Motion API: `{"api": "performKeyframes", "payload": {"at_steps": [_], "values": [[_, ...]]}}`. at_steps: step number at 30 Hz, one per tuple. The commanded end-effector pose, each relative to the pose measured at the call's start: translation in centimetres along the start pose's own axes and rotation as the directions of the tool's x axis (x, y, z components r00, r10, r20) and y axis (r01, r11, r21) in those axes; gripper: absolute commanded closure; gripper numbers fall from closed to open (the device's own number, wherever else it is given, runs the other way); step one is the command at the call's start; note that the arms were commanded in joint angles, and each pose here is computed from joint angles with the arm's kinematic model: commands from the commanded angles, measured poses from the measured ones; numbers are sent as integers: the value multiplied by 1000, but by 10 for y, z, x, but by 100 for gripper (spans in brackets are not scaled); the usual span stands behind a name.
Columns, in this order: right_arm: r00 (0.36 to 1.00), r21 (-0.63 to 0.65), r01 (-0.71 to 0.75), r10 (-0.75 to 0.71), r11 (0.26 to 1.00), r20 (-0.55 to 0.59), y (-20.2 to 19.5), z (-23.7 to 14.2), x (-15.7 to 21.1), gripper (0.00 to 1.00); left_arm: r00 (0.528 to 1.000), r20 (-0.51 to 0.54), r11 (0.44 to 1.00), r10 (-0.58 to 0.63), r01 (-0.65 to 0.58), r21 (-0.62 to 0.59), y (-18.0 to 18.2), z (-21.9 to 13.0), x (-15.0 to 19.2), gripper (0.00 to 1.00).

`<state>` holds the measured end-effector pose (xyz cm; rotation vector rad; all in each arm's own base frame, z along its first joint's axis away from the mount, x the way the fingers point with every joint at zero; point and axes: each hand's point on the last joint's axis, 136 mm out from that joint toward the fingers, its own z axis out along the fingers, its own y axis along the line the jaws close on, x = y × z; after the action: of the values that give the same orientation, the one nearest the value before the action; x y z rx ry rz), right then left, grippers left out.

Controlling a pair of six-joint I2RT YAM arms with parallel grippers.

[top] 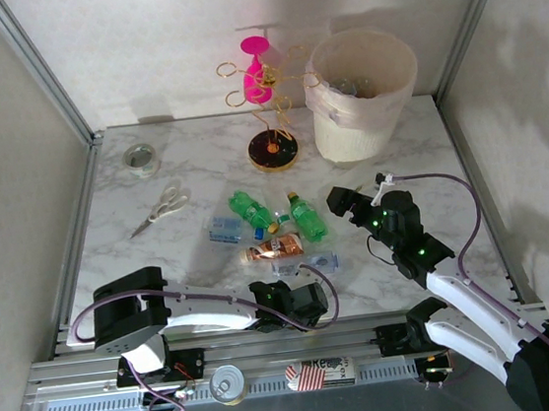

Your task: Put the plastic bottles in the bin

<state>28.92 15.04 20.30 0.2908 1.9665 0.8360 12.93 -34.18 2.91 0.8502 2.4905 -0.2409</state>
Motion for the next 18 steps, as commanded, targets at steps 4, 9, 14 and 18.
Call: {"api": "performKeyframes", "payload": {"at_steps": [4, 9, 14, 18], "values": [[1000, 29, 13, -14, 999, 14, -8, -2, 2, 1, 999, 44, 1000, 19, -20, 17, -6, -7, -12, 41], [1000, 14, 21, -22, 1000, 19, -2, -4, -2, 1, 992, 125, 997, -33, 24, 74, -10, -28, -34, 44], [999, -73, 46, -45, 996, 12, 22, -7, -10, 1, 960, 233, 975, -157, 113, 192, -8, -61, -69, 43], [998, -219, 60, -61, 974, 4, 55, -11, -15, 1, 889, 315, 917, -332, 225, 330, 12, -87, -101, 42]]}}
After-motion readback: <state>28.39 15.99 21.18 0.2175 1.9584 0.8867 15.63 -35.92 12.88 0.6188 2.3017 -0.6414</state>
